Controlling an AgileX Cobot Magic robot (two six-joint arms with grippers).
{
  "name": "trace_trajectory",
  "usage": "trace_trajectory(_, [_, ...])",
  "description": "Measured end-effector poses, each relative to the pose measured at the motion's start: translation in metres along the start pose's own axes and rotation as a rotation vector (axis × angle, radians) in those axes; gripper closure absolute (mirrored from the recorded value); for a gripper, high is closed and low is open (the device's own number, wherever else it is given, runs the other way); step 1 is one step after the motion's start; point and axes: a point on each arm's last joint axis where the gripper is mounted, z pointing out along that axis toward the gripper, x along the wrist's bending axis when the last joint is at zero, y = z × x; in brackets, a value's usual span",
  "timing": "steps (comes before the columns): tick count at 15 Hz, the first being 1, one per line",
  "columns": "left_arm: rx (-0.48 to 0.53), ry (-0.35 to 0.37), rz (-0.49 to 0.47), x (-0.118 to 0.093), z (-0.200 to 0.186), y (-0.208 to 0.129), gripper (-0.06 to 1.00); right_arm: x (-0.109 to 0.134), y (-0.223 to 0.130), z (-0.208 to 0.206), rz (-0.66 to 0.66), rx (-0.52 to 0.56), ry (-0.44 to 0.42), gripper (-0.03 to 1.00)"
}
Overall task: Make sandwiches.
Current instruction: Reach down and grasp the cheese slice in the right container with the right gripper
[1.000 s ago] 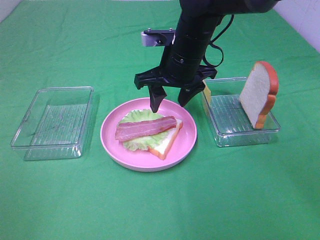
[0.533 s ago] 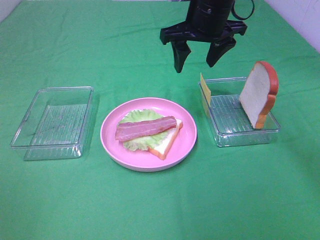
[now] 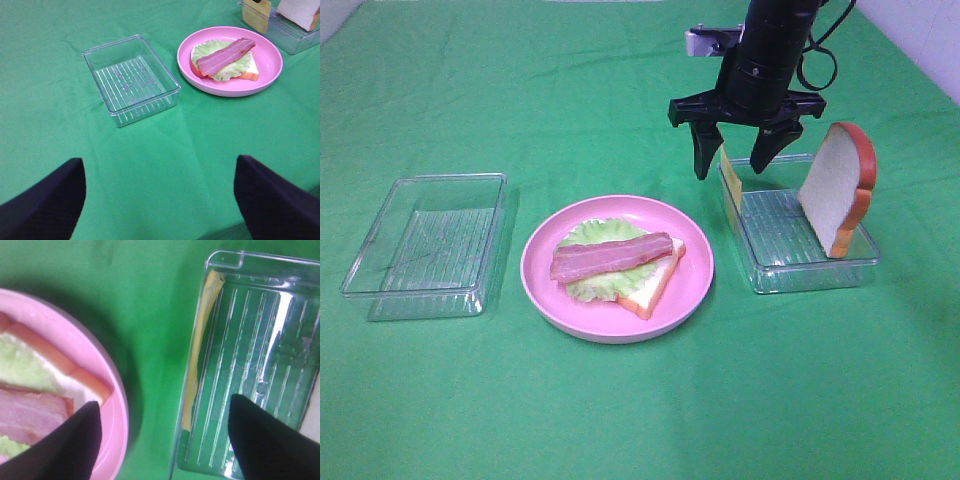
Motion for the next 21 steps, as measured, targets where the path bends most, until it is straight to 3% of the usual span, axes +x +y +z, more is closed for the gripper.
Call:
trace_trajectory(6, [0.0,0.0,0.0,0.0,0.0,0.0,0.17,-0.001,0.004,0.018,-0.002,0.007,-0.003,0.35])
trace_trajectory(11, [0.0,0.0,0.0,0.0,0.0,0.0,0.17,-0.004,0.006,0.024,-0.01,0.0,-0.04,0.47])
trace_trajectory(13, [0.0,0.0,0.0,0.0,0.0,0.0,0.17,-0.004,0.006,0.024,0.001,0.001,-0.042,0.59])
trace_trajectory(17, [0.0,0.0,0.0,0.0,0.0,0.0,0.17,-0.004,0.006,0.024,0.001,0.001,-0.042,0.95])
trace_trajectory(21, [0.0,0.0,0.0,0.0,0.0,0.0,0.17,-0.004,0.007,0.02,0.002,0.0,-0.043,0.97])
